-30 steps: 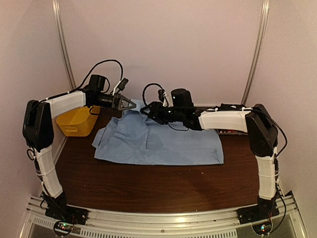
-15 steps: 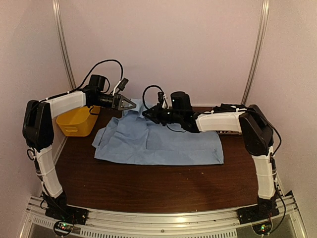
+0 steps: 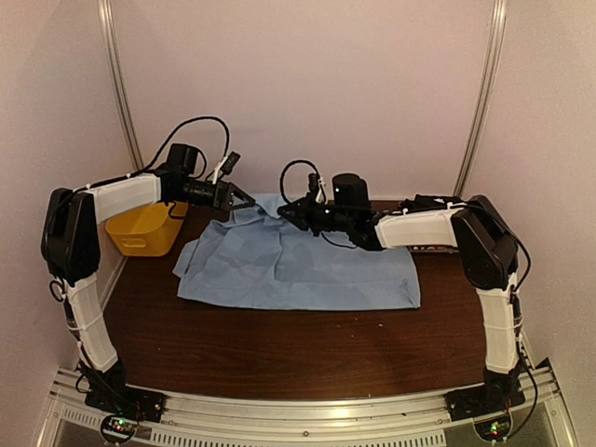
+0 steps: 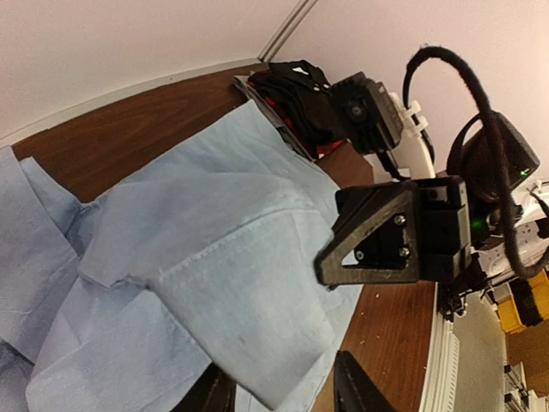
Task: Fold and stack the long sleeve shirts
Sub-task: Pass from the left arm to the right, then fold the sleeve of the 1/3-folded shirt.
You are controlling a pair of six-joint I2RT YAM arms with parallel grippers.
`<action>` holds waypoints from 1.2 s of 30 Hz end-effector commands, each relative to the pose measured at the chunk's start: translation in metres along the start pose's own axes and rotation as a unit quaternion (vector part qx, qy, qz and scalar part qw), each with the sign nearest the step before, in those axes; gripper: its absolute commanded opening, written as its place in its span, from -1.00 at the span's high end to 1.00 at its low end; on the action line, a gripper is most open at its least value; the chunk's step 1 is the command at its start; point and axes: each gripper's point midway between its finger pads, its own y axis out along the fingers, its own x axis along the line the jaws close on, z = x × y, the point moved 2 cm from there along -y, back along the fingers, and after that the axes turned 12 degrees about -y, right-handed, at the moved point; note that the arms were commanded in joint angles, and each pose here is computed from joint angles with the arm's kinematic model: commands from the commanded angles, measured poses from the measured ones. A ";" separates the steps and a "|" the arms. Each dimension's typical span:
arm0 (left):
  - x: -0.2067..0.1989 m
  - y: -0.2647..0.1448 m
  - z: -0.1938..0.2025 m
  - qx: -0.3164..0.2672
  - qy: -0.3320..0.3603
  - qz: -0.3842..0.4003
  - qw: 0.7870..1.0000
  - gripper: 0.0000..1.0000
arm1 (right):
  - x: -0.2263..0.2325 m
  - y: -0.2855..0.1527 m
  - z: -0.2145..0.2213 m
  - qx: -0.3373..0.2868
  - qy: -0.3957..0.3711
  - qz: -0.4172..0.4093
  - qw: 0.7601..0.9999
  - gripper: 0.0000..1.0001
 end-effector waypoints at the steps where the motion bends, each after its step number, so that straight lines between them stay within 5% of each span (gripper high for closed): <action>1: 0.009 -0.025 -0.016 -0.068 0.008 -0.071 0.995 0.11 | 0.055 -0.020 -0.049 -0.052 -0.015 -0.062 0.997 1.00; 9: 0.035 -0.040 -0.001 -0.127 0.014 -0.151 0.980 -0.16 | 0.067 -0.015 -0.075 -0.086 0.049 -0.107 0.989 1.00; 19: 0.025 -0.052 0.010 -0.195 0.132 -0.151 0.960 -0.24 | 0.071 -0.012 -0.091 -0.129 0.115 -0.131 0.976 1.00; 36: 0.028 0.004 0.022 -0.110 0.289 -0.094 0.946 -0.23 | 0.068 0.008 -0.093 -0.173 0.189 -0.119 0.959 1.00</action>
